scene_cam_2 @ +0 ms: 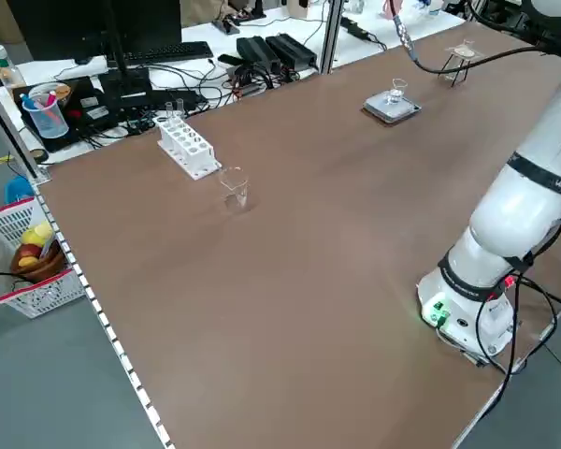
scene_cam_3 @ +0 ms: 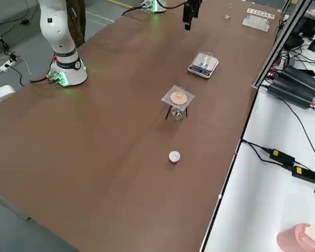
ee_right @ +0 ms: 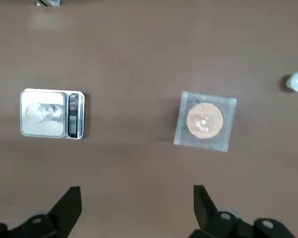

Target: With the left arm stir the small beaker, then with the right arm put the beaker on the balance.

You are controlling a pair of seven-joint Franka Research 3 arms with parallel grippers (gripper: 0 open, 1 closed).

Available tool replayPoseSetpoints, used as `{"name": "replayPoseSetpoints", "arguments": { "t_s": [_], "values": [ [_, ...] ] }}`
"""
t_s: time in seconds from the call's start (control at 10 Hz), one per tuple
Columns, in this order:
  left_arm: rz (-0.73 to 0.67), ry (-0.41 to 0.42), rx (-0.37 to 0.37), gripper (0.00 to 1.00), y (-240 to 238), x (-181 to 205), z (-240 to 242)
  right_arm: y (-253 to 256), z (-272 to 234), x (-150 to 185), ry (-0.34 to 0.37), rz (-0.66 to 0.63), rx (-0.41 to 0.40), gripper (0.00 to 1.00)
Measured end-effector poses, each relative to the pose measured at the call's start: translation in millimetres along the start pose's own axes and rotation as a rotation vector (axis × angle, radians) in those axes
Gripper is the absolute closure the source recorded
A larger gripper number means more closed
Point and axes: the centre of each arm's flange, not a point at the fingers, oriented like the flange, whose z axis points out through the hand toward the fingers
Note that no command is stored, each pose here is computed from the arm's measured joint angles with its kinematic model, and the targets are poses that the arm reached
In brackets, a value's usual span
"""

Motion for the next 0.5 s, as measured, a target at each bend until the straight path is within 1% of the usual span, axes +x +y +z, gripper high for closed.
{"name": "replayPoseSetpoints", "arguments": {
  "t_s": [0.2,0.5],
  "values": [
    [0.000,0.000,0.000,0.00,0,0,0,27,-28,-5,0.001,0.033,0.007,0.00],
    [0.003,0.000,0.000,0.00,2,0,0,60,-53,-20,-0.009,0.063,-0.001,0.00]
  ]
}}
